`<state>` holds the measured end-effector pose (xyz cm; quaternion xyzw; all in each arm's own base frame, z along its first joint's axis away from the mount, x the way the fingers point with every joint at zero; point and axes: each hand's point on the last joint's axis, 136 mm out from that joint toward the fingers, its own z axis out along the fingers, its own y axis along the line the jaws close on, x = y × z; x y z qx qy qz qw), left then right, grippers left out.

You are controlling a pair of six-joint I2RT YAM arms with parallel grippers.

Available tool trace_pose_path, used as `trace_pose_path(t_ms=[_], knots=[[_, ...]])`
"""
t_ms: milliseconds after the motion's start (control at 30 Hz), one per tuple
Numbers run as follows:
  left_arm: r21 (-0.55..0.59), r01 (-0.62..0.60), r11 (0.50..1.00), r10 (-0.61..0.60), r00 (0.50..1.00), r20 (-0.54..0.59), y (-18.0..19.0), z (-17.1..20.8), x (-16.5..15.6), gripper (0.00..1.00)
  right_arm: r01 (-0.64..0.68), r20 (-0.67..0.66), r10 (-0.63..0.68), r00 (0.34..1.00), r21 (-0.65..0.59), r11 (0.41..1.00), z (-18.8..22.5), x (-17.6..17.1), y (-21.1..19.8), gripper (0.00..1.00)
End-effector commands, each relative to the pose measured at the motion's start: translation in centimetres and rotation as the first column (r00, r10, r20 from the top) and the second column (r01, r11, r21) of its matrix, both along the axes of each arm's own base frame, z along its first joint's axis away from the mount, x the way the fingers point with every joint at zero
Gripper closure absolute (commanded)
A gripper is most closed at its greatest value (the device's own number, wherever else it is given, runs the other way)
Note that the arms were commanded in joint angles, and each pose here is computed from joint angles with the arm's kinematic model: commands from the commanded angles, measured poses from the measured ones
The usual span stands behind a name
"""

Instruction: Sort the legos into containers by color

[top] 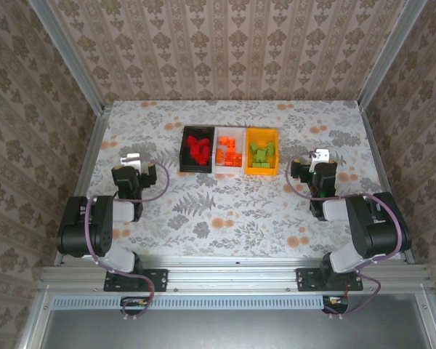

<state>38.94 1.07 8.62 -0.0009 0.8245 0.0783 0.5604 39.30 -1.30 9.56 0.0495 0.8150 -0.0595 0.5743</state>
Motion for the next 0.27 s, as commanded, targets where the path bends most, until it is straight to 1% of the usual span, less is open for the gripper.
trace_pose_path(t_ms=[0, 233], knots=[[-0.007, 0.012, 1.0, -0.011, 1.0, 0.019, -0.08, 0.87, 0.77, 0.0, 0.001, 0.021, -0.001, 1.0, -0.004, 1.0, 0.53, 0.32, 0.14, 0.0], [-0.009, 0.014, 1.0, -0.014, 1.0, 0.025, -0.05, 0.97, 0.69, 0.0, 0.0, 0.02, 0.0, 1.0, -0.001, 1.0, 0.49, 0.29, 0.14, 0.0]])
